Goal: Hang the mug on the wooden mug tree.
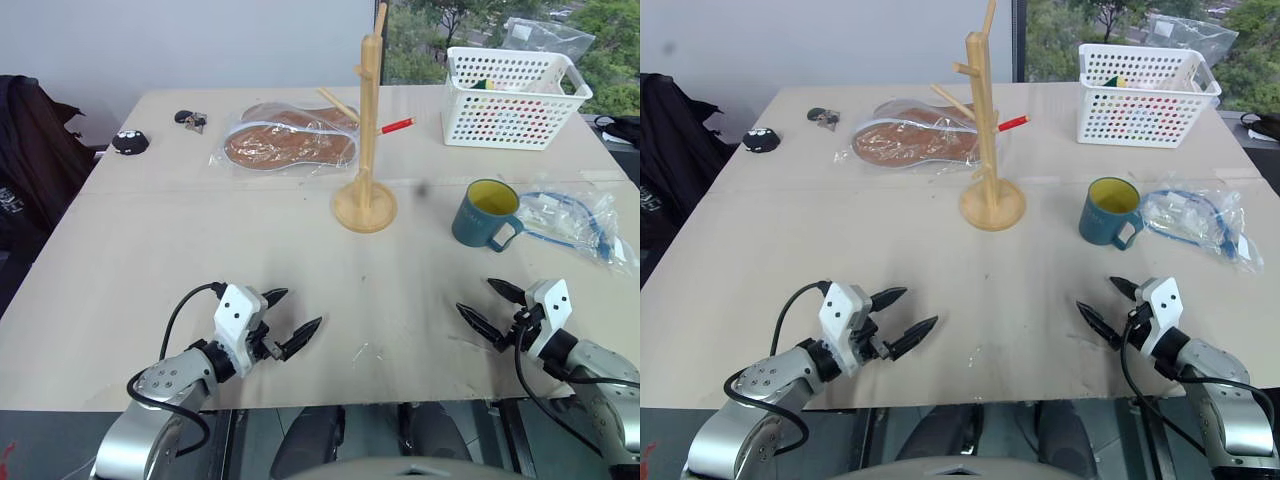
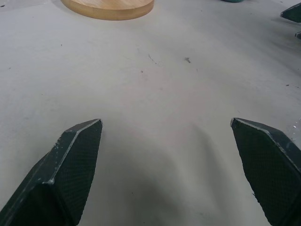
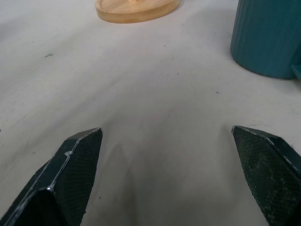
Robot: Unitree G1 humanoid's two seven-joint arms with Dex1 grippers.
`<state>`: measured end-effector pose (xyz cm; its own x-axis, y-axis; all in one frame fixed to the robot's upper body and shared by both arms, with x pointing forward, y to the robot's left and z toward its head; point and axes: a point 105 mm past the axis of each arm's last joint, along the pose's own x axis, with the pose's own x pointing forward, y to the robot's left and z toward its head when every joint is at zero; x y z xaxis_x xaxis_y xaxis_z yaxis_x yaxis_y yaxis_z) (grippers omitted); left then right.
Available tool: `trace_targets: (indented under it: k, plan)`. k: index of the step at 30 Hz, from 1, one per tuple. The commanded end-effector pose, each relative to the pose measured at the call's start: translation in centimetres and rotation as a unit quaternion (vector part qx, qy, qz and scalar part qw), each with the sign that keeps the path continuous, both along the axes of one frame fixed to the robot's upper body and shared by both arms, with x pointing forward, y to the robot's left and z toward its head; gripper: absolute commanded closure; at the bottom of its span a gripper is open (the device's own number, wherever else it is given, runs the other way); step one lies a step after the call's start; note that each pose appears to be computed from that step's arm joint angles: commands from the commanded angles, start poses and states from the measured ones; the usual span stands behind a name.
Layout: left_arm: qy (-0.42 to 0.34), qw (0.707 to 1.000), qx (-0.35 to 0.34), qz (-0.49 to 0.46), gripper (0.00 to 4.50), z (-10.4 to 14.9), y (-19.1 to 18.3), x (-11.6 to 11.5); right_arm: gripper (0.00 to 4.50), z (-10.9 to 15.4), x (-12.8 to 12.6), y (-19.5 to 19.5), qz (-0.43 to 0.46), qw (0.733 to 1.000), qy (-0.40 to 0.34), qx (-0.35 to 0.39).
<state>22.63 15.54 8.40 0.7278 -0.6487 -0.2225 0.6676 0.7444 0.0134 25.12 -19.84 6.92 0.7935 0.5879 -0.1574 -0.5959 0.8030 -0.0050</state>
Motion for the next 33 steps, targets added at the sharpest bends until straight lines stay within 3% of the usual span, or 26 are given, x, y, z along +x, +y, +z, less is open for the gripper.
trace_targets:
  k: [1,17,23,33]
  plan:
    - [-0.015,1.000,-0.004,-0.008,0.00,1.0,-0.2,0.0,0.06,1.3,-0.1,0.4,0.012,1.000,-0.022,-0.007]
    - [-0.018,1.000,-0.005,-0.024,0.00,1.5,0.4,0.7,0.06,1.3,-0.2,1.2,-0.022,0.999,-0.026,0.005]
    - [-0.034,0.998,0.006,-0.058,0.00,2.3,-0.2,1.3,0.06,1.6,0.5,-0.2,-0.089,0.995,-0.042,-0.006]
    - [-0.130,0.959,-0.014,-0.252,0.00,8.8,-5.9,2.3,0.06,3.4,3.0,-2.1,-0.281,0.956,-0.079,0.017]
